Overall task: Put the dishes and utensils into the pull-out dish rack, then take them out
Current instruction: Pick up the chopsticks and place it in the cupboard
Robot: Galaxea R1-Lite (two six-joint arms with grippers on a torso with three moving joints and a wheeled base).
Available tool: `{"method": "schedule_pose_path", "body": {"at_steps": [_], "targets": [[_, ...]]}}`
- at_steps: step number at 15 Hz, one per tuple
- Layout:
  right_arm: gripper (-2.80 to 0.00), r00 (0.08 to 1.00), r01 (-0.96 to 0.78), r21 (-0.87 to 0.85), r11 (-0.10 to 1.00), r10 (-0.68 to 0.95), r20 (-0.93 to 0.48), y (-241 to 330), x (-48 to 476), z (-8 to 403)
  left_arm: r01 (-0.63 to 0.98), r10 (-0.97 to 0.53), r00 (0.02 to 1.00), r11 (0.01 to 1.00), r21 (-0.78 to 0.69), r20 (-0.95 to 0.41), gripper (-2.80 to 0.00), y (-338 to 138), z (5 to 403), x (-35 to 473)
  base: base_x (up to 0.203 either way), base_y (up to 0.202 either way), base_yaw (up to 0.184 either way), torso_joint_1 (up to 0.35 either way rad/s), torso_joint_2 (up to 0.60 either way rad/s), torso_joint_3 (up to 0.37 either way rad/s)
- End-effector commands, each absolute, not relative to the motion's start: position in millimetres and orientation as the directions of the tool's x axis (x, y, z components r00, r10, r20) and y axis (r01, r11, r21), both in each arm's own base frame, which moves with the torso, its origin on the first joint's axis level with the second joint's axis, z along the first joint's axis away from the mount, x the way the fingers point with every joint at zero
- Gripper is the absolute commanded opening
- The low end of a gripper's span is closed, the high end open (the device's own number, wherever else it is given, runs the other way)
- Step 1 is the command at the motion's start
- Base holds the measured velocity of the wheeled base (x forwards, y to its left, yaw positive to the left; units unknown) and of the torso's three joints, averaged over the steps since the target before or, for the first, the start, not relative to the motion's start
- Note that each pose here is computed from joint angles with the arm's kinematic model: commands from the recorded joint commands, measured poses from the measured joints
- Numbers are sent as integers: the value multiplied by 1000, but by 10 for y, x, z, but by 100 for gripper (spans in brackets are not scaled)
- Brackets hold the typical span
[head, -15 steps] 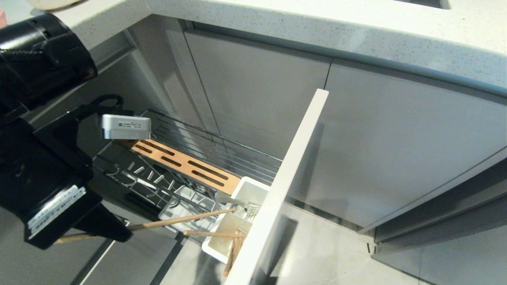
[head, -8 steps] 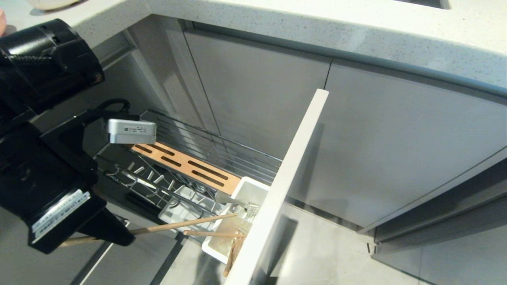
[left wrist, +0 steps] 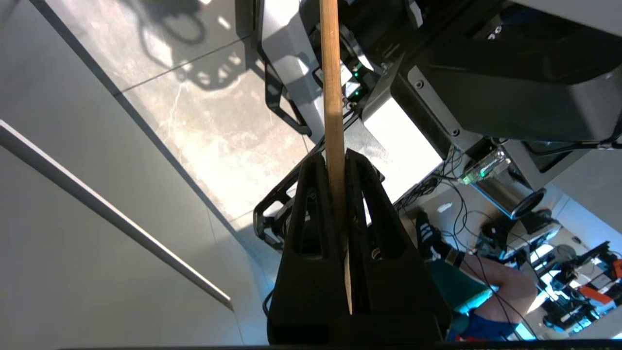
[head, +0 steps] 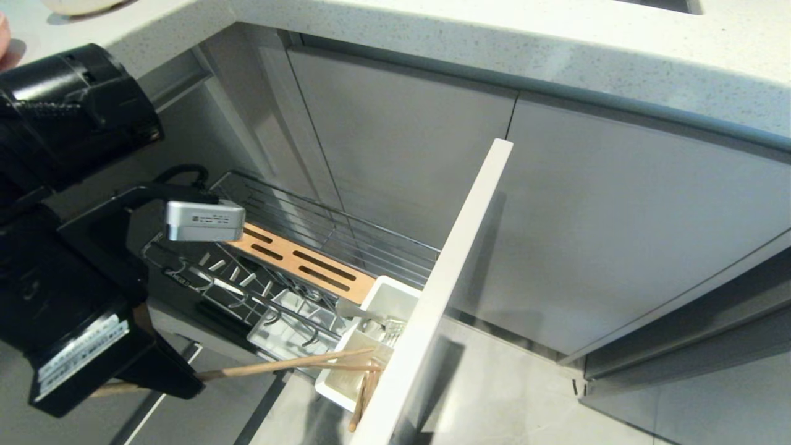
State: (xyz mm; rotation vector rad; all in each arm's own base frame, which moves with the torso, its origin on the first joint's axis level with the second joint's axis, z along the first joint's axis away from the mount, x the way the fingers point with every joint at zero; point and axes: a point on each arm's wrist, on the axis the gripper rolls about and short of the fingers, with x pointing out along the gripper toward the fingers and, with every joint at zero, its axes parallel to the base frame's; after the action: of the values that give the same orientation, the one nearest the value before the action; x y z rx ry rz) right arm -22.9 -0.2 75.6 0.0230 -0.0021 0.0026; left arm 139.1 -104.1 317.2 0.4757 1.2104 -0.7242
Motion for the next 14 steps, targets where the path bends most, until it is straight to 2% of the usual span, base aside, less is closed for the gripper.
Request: {"method": "schedule_pose_path", "body": {"at_steps": [1,5,14], "targets": [[-280,1000,-3,23,1000,3,0,-2,-227,752,723,-232,162,689,-45,-959,-280,-1046,3149,1398,0,0,0,0,0,0],[-280,1000,-3,23,1000,3,0,-2,-227,752,723,-230,159,690,-45,-960,-280,-1050,3142,1403,0,0,0,0,0,0],[-280,1000,-3,23,1000,3,0,-2,-227,752,719,-198,76,690,-83,-977,-280,-1224,2979,1587,0,0,0,0,0,0]]}}
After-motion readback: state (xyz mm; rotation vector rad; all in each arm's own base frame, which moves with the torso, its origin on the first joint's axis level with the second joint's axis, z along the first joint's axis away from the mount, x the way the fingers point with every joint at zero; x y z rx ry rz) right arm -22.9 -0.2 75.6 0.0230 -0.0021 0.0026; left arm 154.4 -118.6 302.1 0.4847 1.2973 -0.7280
